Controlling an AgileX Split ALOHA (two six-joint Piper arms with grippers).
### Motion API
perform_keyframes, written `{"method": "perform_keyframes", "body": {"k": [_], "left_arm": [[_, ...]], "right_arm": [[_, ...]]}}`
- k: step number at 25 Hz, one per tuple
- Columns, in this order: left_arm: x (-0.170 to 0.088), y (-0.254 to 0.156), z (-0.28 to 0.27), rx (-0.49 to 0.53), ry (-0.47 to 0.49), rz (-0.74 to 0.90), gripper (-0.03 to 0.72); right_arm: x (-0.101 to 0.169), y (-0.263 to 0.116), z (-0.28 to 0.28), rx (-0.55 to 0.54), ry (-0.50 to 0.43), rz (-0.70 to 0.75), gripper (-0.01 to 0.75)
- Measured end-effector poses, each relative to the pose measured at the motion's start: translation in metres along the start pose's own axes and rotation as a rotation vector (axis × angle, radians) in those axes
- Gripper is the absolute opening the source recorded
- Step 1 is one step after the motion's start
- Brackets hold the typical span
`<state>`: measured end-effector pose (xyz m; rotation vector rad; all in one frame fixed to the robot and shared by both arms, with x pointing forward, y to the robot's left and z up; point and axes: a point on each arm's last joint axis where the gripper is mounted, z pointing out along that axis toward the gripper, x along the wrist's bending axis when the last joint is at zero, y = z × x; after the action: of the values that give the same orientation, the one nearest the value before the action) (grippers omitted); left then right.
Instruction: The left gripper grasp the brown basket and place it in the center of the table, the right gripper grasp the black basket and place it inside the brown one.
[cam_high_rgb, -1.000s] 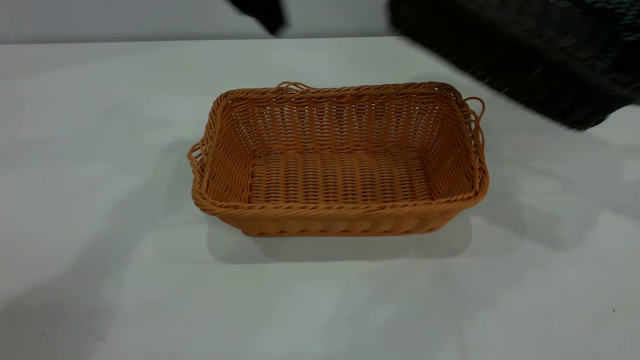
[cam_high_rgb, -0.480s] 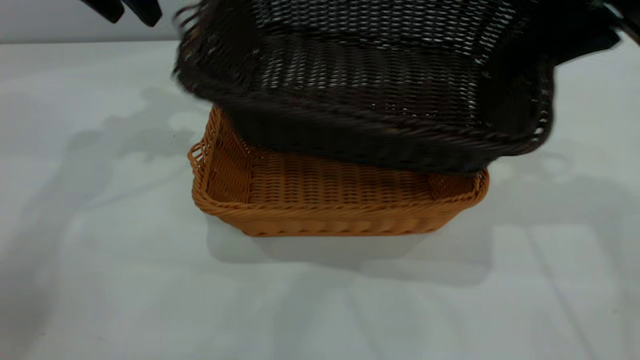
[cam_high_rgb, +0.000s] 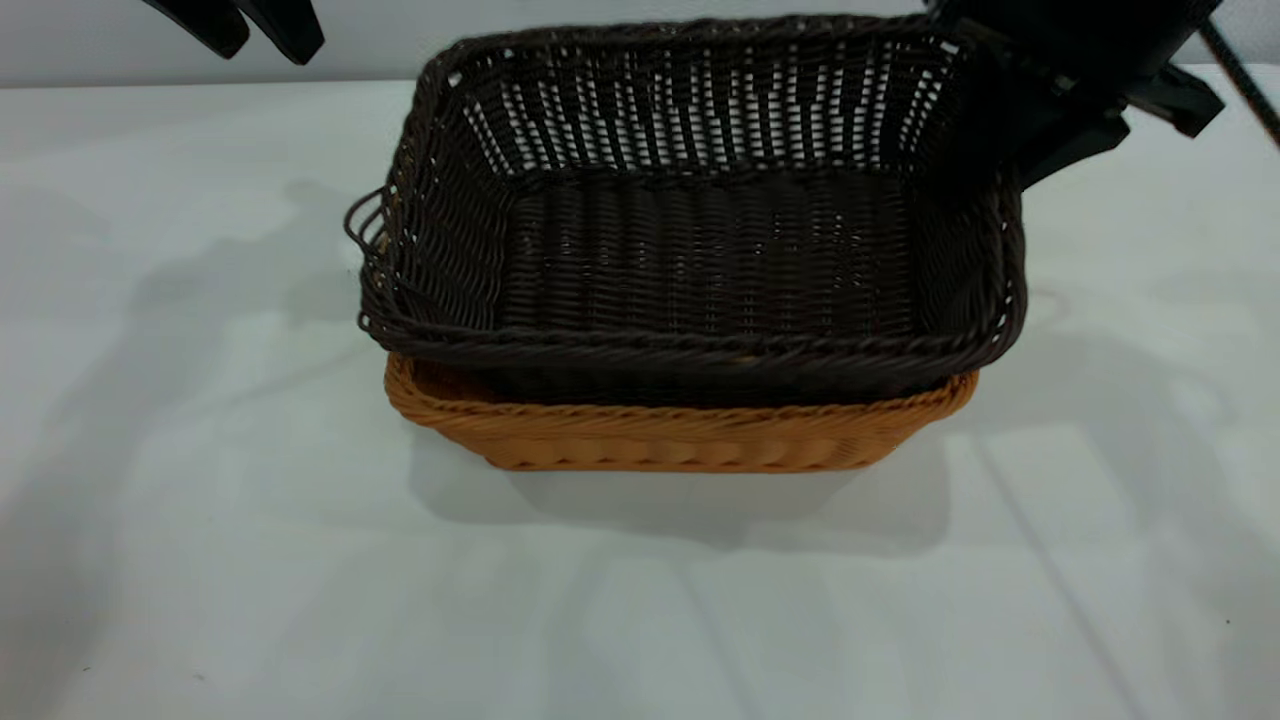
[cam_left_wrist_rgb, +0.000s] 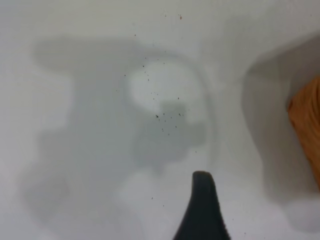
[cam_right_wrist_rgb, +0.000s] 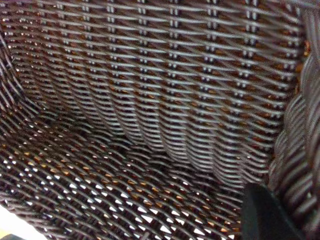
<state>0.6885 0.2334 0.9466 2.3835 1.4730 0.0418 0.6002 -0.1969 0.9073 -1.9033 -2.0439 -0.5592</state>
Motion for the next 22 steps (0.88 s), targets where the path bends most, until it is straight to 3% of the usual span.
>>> {"method": "perform_keyframes", "body": {"k": [4, 7, 13, 17, 22], "left_arm": [[0.0, 0.0, 0.0, 0.0, 0.0, 0.0, 0.509], [0.0, 0.0, 0.0, 0.0, 0.0, 0.001, 0.509], [0.0, 0.0, -0.001, -0.002, 0.001, 0.014, 0.509], [-0.003, 0.001, -0.012, -0.013, 0.003, 0.047, 0.509], [-0.019, 0.005, -0.075, -0.103, 0.04, 0.092, 0.509]], "right_arm": [[-0.005, 0.0, 0.01, 0.015, -0.002, 0.017, 0.092], [-0.008, 0.001, 0.015, 0.013, -0.003, 0.028, 0.15], [-0.001, 0.014, 0.006, -0.021, 0.002, -0.031, 0.439], [0.012, 0.03, -0.021, -0.04, -0.022, -0.141, 0.577], [0.053, 0.04, -0.107, -0.228, -0.064, -0.266, 0.592]]}}
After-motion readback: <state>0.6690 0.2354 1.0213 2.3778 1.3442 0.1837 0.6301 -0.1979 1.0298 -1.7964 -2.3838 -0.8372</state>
